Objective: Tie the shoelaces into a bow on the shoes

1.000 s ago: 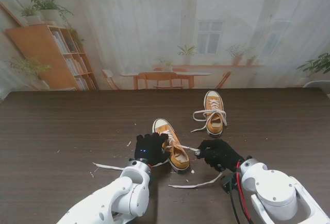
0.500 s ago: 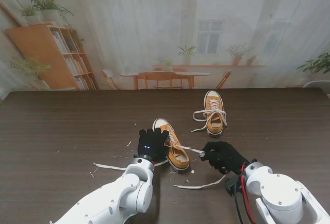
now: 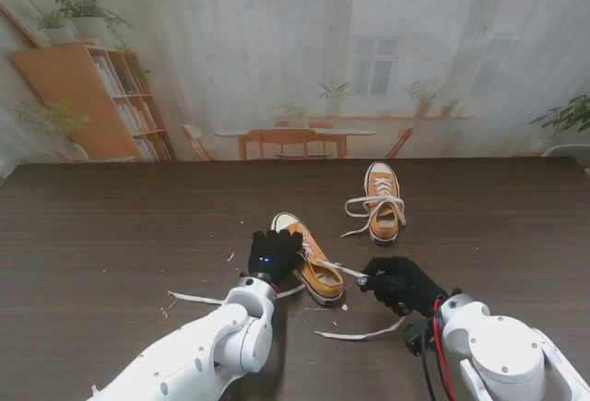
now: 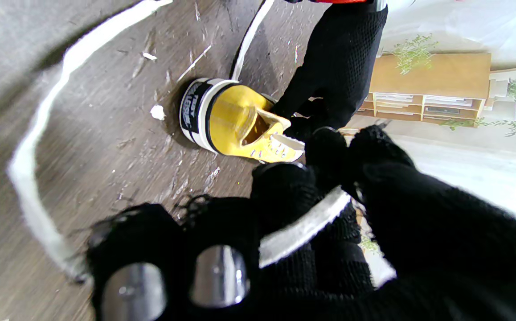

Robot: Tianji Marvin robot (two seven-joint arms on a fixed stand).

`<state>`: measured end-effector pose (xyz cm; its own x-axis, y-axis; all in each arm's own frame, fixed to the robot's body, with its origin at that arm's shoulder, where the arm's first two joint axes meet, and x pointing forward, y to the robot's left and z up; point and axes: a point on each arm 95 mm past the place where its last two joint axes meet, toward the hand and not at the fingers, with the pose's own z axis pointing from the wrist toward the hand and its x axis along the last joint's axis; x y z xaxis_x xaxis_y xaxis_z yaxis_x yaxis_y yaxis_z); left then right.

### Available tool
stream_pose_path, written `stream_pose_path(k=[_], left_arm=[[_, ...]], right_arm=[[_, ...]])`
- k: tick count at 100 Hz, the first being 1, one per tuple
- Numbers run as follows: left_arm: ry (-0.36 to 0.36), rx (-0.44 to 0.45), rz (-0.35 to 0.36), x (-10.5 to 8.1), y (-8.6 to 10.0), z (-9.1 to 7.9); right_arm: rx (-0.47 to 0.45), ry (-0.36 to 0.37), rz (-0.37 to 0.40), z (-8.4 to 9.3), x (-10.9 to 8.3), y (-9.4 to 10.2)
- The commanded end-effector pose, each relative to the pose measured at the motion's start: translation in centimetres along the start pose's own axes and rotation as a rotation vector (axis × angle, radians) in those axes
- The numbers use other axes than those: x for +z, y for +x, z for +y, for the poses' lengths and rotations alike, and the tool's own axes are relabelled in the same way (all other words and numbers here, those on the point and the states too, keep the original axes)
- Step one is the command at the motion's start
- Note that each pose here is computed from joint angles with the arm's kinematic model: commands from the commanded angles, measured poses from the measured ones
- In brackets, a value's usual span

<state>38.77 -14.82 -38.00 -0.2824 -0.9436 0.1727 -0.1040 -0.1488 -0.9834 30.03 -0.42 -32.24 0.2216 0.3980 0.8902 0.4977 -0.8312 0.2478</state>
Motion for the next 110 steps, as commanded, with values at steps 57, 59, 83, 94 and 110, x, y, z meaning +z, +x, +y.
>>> stream_pose_path(k=[57, 59, 83, 94, 110], left_arm=[[0.023, -0.161, 0.037, -1.0, -1.3, -0.3], [0.030, -0.164, 0.036, -1.0, -1.3, -0.4], [0.073, -0.189, 0.032, -1.2, -1.8, -1.2], [0.092, -0.224, 0.030, -1.4, -1.9, -1.4], [0.107, -0.358, 0.020, -1.8, -1.9, -1.5]], right_arm=[[0.035, 0.045, 0.032, -1.0, -0.7, 1.0], [0.039, 0.045, 0.036, -1.1, -0.7, 1.0], [0.072, 0.044, 0.099, -1.5, -0.9, 2.7], [0.059, 0.055, 0.112, -1.6, -1.0, 3.3], [0.069, 0.061, 0.101, -1.7, -0.8, 3.3]])
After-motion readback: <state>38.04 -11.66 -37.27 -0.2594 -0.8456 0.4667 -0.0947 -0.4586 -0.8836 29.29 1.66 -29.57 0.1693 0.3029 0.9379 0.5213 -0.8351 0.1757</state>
